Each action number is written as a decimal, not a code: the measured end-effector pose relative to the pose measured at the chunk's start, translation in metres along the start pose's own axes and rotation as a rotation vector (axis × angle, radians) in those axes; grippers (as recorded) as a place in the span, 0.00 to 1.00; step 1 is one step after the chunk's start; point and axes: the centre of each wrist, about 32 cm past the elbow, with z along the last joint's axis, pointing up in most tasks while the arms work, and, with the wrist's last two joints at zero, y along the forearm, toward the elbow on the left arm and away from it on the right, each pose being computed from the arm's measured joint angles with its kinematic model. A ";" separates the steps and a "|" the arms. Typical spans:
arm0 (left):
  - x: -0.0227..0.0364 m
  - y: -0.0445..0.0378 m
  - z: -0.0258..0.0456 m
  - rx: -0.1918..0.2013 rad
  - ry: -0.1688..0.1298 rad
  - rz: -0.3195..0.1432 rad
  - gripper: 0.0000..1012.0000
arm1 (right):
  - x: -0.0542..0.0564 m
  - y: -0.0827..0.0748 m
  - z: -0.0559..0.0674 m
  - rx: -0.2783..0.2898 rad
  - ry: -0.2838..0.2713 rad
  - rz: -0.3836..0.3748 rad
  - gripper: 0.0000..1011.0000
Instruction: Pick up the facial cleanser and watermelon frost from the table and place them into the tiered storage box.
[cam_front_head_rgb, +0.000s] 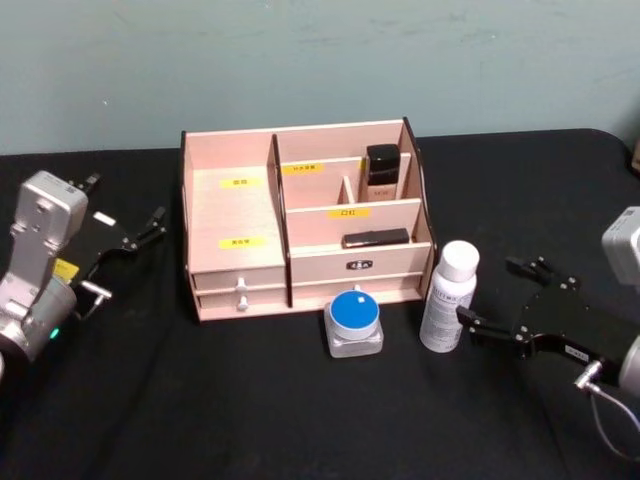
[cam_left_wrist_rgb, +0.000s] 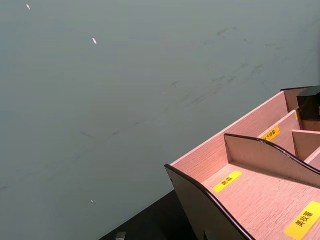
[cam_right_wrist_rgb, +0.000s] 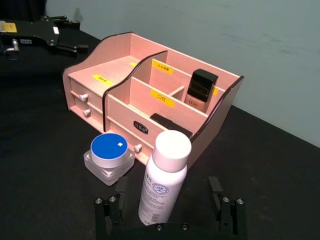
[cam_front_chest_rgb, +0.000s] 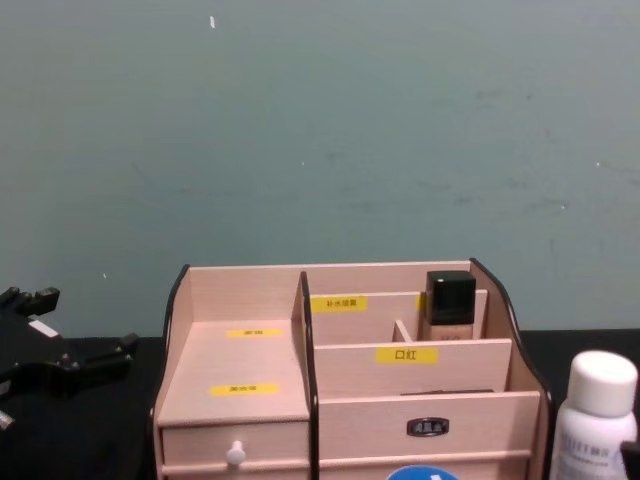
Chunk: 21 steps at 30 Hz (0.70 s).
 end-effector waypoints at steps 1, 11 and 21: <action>0.0000 0.0000 0.0000 0.000 0.000 0.000 1.00 | 0.000 0.001 -0.001 0.000 0.001 0.001 0.99; 0.0000 0.0000 0.0000 0.000 0.000 0.000 1.00 | 0.003 0.017 -0.011 0.008 0.012 0.010 0.99; 0.0000 0.0000 0.0000 0.000 0.000 0.000 1.00 | 0.006 0.032 -0.015 0.024 -0.003 0.011 0.99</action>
